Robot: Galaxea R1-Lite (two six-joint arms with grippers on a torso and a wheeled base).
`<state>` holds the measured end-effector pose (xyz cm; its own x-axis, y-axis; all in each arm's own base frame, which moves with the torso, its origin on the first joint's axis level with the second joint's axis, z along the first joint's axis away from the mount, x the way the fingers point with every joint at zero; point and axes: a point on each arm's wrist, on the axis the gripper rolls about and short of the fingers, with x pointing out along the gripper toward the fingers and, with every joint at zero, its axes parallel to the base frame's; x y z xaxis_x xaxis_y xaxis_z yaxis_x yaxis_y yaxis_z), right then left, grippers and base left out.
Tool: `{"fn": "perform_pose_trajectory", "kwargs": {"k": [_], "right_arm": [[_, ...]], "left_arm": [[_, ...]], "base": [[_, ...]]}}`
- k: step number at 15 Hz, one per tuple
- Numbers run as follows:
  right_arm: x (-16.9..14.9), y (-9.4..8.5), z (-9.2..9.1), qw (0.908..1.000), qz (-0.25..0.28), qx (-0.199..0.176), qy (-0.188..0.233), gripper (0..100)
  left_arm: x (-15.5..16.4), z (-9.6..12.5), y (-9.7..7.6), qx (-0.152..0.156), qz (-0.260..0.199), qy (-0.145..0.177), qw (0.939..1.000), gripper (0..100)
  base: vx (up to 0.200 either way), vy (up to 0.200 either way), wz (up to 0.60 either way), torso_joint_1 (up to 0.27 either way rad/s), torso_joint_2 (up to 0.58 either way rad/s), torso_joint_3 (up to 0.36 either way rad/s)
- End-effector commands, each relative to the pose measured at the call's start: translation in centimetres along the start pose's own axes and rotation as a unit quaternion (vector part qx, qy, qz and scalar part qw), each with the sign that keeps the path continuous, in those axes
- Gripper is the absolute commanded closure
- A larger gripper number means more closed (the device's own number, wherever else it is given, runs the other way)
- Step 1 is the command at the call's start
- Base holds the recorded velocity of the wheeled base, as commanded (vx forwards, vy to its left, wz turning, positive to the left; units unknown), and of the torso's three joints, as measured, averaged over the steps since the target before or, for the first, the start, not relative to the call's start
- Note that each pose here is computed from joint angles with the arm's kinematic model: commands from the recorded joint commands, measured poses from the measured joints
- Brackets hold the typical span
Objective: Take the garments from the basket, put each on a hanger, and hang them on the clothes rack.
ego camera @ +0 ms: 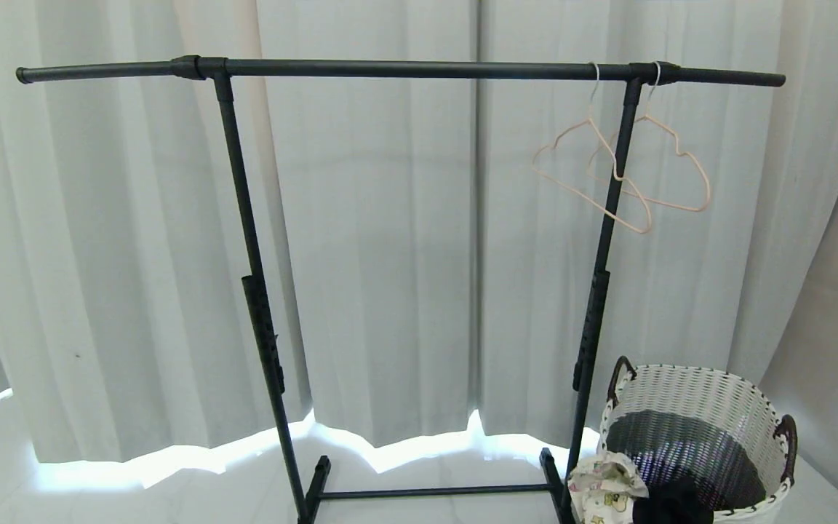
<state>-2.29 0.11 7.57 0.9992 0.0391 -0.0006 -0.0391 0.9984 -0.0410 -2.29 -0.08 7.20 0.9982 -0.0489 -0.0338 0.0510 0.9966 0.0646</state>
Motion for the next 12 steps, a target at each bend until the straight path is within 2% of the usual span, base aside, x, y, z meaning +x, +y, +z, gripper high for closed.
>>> {"fn": "perform_pose_trajectory", "kwargs": {"k": [1, 3, 11, 12], "right_arm": [[0.0, 0.0, 0.0, 1.0, 0.0, -0.001, 0.001, 0], [0.0, 0.0, 0.0, 1.0, 0.0, 0.0, 0.001, 0], [0.0, 0.0, 0.0, 1.0, 0.002, 0.001, -0.002, 0], [-0.2, 0.0, 1.0, 0.9997, 0.009, 0.003, -0.021, 0]], "left_arm": [[0.0, 0.0, 0.0, 0.0, 0.0, 0.001, 1.0, 0], [0.0, 0.0, 0.0, 0.0, 0.0, 0.0, 1.0, 0], [0.0, 0.0, 0.0, 0.0, 0.0, 0.0, 1.0, 0], [0.0, 0.0, 0.0, 0.0, 0.0, 0.0, 1.0, 0]], "base": [[0.2, 0.0, 0.0, 0.002, 0.0, -0.002], [0.2, 0.0, 0.0, 0.005, 0.0, 0.005], [0.0, 0.0, 0.0, 0.0, 0.0, 0.0], [0.0, 0.0, 0.0, 0.0, 0.0, 0.0]]}}
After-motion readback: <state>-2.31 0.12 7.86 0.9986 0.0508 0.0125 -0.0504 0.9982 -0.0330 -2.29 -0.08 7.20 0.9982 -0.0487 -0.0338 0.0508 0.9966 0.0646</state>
